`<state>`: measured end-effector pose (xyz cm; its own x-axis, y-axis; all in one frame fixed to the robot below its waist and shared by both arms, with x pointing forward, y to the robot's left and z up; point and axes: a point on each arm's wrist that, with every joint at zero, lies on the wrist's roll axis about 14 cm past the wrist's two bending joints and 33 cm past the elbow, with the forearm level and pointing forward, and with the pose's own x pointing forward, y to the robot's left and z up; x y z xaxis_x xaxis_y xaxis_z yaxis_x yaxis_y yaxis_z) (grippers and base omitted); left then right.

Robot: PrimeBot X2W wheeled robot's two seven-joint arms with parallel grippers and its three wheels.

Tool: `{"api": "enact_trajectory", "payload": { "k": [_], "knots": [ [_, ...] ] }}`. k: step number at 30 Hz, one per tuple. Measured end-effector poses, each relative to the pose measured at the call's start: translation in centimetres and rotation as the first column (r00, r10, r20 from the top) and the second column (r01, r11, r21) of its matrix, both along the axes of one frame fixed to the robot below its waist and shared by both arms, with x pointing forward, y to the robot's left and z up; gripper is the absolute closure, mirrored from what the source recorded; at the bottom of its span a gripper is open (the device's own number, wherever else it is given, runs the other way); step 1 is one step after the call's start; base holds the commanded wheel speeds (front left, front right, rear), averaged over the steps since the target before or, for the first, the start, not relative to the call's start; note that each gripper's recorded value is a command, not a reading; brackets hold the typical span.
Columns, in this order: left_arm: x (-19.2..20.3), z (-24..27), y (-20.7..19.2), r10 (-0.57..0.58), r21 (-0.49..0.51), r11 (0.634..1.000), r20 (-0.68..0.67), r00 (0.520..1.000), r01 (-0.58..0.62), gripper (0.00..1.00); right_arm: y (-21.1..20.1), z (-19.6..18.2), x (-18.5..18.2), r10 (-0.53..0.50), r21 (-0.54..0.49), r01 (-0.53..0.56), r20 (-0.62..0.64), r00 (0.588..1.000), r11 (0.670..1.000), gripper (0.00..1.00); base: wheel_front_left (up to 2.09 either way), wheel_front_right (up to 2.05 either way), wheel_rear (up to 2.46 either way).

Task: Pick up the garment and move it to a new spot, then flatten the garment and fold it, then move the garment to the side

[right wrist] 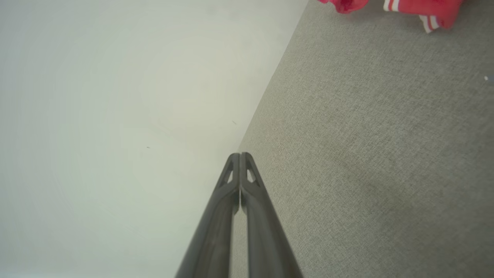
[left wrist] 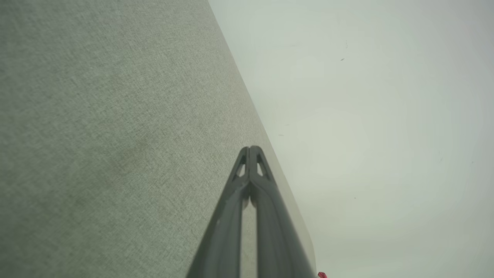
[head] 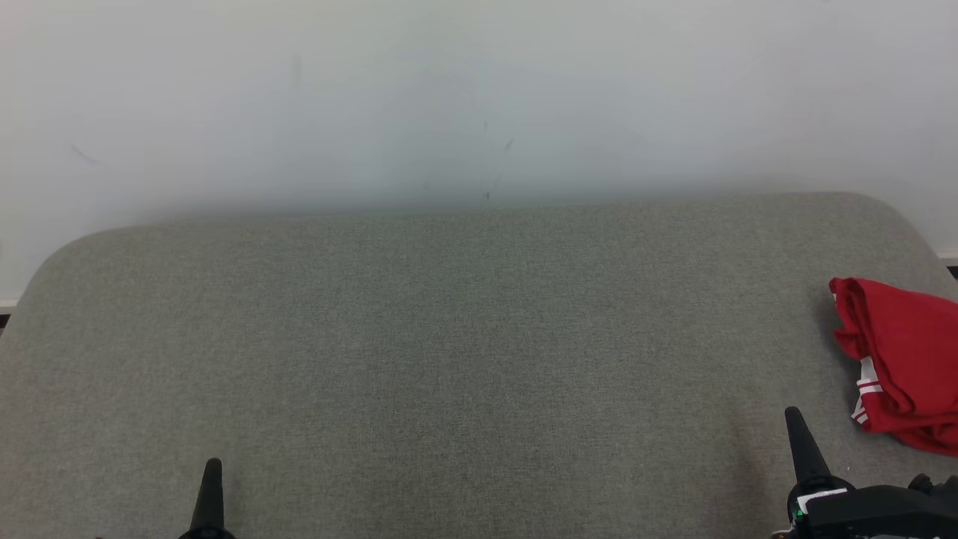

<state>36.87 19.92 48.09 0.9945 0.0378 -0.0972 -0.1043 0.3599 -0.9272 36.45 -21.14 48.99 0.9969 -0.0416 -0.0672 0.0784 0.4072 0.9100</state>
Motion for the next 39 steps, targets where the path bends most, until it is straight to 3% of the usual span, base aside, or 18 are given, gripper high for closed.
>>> {"api": "enact_trajectory", "payload": {
  "k": [17, 39],
  "knots": [
    [0.8, 0.9, -0.1, -0.004, -0.139, 0.99, 0.032, 0.999, 0.008, 1.0, 0.4, 0.6, 0.9, 0.004, 0.155, -0.008, 0.027, 1.0, 0.988, 1.0, 0.0, 0.0, 0.0],
    [1.5, 1.8, -0.1, -0.003, -0.295, 0.955, 0.071, 0.997, 0.024, 1.0, 0.9, 1.3, 1.9, 0.01, 0.326, -0.028, 0.058, 0.998, 0.945, 1.0, 0.0, 0.0, 0.0]
  ]
}}
